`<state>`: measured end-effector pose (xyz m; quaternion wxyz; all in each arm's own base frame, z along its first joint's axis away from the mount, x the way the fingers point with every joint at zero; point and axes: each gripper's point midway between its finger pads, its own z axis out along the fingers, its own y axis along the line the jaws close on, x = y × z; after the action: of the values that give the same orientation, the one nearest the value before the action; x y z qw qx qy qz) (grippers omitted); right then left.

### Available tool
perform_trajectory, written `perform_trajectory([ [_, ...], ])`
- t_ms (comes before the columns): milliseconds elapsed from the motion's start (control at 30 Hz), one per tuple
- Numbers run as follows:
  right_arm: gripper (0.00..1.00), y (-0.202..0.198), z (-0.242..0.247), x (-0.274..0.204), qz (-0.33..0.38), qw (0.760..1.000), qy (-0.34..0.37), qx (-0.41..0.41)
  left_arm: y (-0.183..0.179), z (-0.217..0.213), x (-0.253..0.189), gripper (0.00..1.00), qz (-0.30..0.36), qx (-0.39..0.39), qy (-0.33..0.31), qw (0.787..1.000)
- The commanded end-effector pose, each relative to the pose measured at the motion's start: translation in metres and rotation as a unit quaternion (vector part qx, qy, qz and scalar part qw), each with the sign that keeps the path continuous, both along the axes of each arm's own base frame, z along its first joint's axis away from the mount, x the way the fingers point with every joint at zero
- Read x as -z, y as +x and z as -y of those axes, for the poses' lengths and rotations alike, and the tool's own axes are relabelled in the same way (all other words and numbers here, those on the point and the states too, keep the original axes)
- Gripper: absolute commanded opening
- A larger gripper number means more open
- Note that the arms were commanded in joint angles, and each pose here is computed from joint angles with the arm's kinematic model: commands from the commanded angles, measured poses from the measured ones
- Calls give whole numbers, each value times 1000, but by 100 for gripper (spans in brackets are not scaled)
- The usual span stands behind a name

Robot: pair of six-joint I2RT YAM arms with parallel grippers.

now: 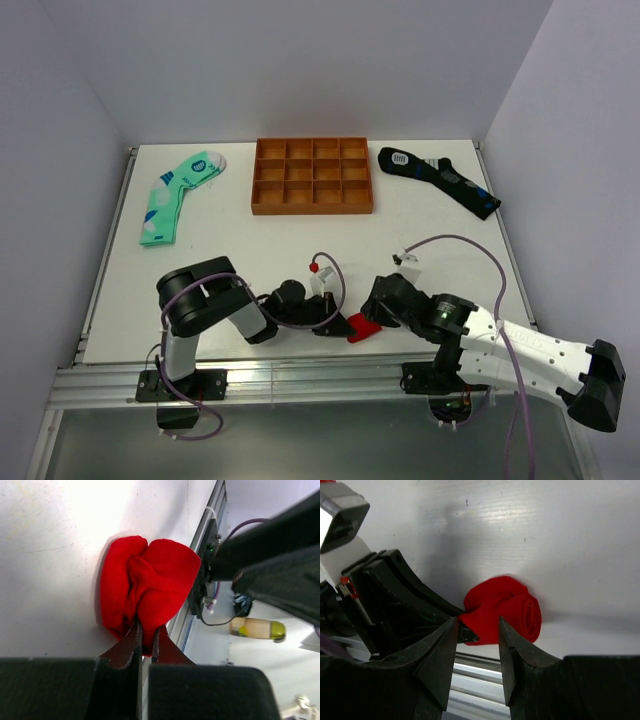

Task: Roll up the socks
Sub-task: Roll the sock at the center of the board.

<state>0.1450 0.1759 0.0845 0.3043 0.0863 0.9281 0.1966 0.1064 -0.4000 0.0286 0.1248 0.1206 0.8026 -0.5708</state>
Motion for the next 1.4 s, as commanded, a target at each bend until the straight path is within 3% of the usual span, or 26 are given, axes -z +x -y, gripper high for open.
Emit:
perform_trajectory([
  [0,45,-2,11,2,-2,997,13,77,-42,-58,84,0,-125,20,160,979],
  [367,46,-45,7,27,-72,988,63,124,-40,-55,86,0,-141,17,168,976],
  [733,50,-43,4,32,-83,968,112,211,-44,-54,80,0,-168,14,140,976],
  [1100,52,-50,4,44,-80,972,87,201,-45,-59,72,1,-213,7,105,971],
  [1367,52,-53,4,63,-91,967,110,210,-45,-58,71,0,-220,11,106,970],
])
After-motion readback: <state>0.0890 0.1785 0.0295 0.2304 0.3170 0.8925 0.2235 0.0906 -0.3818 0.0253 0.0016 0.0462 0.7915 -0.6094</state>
